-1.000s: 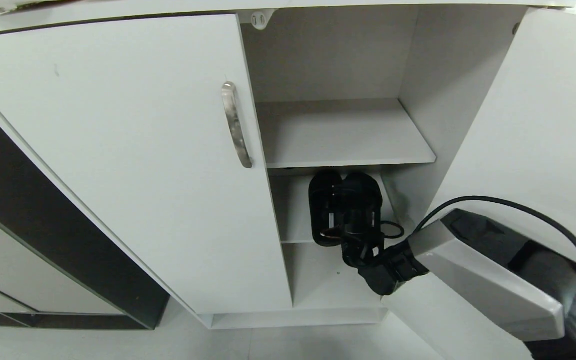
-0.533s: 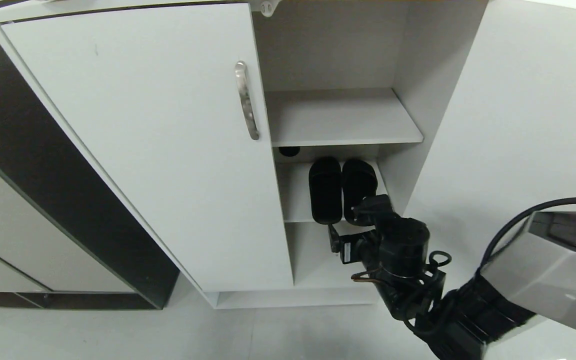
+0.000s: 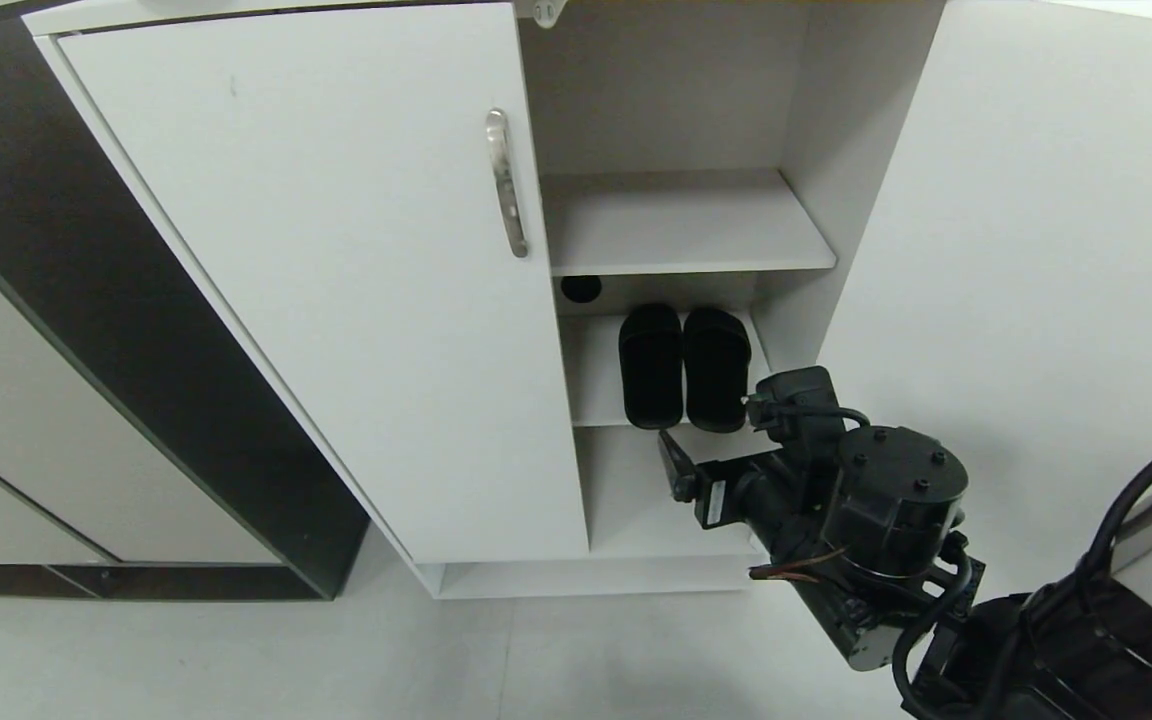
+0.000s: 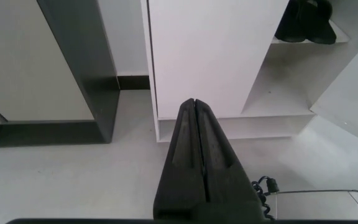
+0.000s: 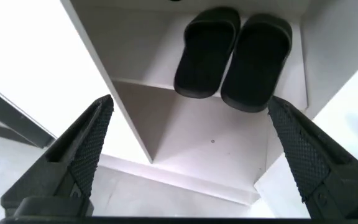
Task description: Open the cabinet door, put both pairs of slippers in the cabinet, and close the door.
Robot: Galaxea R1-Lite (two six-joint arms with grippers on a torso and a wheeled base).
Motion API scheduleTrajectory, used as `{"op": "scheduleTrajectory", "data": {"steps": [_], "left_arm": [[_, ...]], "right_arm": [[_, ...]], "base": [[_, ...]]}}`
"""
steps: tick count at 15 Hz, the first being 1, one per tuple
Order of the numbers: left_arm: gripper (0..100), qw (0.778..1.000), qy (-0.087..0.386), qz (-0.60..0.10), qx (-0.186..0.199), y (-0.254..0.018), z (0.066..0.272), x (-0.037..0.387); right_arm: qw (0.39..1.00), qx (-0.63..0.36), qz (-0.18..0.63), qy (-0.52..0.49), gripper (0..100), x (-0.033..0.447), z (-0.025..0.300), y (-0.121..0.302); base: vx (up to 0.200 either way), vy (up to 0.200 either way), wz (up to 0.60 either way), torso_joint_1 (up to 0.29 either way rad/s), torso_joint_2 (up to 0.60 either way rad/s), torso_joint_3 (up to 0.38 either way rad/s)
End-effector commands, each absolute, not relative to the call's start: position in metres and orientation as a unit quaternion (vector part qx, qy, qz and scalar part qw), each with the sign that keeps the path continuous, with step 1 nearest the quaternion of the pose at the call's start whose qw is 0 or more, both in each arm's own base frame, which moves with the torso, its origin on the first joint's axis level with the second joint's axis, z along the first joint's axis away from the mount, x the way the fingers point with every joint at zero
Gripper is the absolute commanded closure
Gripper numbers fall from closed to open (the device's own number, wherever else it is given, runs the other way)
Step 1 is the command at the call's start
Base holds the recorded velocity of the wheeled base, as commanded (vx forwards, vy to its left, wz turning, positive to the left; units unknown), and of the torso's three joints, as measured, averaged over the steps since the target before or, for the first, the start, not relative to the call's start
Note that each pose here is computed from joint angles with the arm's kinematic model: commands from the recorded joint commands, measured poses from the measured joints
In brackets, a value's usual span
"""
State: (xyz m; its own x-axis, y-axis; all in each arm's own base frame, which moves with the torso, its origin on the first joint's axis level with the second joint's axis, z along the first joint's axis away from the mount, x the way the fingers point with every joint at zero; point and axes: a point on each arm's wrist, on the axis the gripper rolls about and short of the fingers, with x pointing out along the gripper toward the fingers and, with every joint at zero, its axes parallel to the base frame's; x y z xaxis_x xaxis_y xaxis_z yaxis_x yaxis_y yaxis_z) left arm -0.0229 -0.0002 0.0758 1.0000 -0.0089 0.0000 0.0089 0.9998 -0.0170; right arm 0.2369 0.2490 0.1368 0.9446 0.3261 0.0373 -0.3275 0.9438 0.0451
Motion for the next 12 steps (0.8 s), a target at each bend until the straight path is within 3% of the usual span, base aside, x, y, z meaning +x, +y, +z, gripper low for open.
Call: {"op": "scheduleTrajectory", "data": {"steps": [1, 12], "left_arm": [[100, 1.0, 0.001, -0.004, -0.008, 0.0, 0.076, -0.023], [100, 1.0, 0.001, -0.004, -0.009, 0.0, 0.076, -0.023]], "right_arm": [[0.985, 0.029, 0.17, -0.017, 0, 0.234, 0.139, 0.25], [0.985, 0.011, 0.172, 0.003, 0, 0.231, 0.126, 0.25]], "base": [[0.0, 0.0, 0.0, 0.0, 0.0, 0.0], [0.0, 0.0, 0.0, 0.002, 0.0, 0.163]]}}
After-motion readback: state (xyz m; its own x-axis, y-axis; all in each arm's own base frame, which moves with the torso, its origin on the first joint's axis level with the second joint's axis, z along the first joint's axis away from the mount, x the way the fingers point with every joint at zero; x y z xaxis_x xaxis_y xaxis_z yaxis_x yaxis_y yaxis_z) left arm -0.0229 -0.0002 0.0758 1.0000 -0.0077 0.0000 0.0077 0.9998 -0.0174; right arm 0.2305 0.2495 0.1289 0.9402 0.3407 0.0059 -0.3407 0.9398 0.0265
